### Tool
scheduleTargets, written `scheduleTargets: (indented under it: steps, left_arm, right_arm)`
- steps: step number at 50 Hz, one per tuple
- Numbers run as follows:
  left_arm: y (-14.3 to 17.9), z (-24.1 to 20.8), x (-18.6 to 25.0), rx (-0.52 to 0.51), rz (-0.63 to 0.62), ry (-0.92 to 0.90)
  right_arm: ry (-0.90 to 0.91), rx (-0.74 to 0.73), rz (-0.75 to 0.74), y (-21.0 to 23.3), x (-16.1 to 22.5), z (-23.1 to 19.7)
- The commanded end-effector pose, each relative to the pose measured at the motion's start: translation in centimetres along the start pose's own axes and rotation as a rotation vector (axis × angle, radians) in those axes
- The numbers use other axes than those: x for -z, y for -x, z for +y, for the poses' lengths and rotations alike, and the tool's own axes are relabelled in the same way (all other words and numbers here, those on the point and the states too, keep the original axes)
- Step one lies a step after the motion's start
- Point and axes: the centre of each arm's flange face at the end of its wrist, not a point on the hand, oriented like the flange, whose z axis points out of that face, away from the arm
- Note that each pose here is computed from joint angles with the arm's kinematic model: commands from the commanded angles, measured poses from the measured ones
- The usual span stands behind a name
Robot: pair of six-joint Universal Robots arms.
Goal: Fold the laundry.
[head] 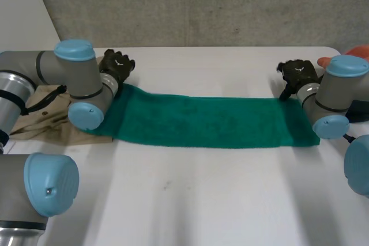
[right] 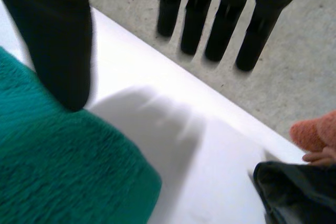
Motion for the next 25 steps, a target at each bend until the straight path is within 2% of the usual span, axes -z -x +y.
scheduleTargets:
  steps: [1,5,8,12,17,21,25]
  left_arm:
    - [0.9,-2.2,0.2,0.012,-0.068,-0.057]
    - [5.3,-4.0,1.1,0.062,-0.229,-0.046]
    - [6.4,-4.6,2.1,0.095,-0.252,-0.017]
    - [6.5,-5.1,3.9,0.132,-0.178,0.017]
    - [5.0,-5.0,6.1,0.170,-0.030,0.039]
    - [3.9,-4.9,7.3,0.207,0.045,0.028]
    - [2.9,-5.0,8.5,0.260,0.097,0.007]
  right_arm:
    - [-0.072,0.019,0.099,-0.6,0.0,-2.7]
    - [-0.115,0.013,0.140,-2.4,1.3,-6.8]
    - [-0.070,0.009,0.122,-3.0,2.8,-7.7]
    - [0.102,0.006,0.020,-2.8,6.2,-7.2]
    - [0.407,0.022,-0.096,-2.4,11.5,-3.7]
    - [0.462,0.044,-0.114,-2.4,13.4,-1.3]
    - [0.416,0.072,-0.128,-2.2,14.1,0.4]
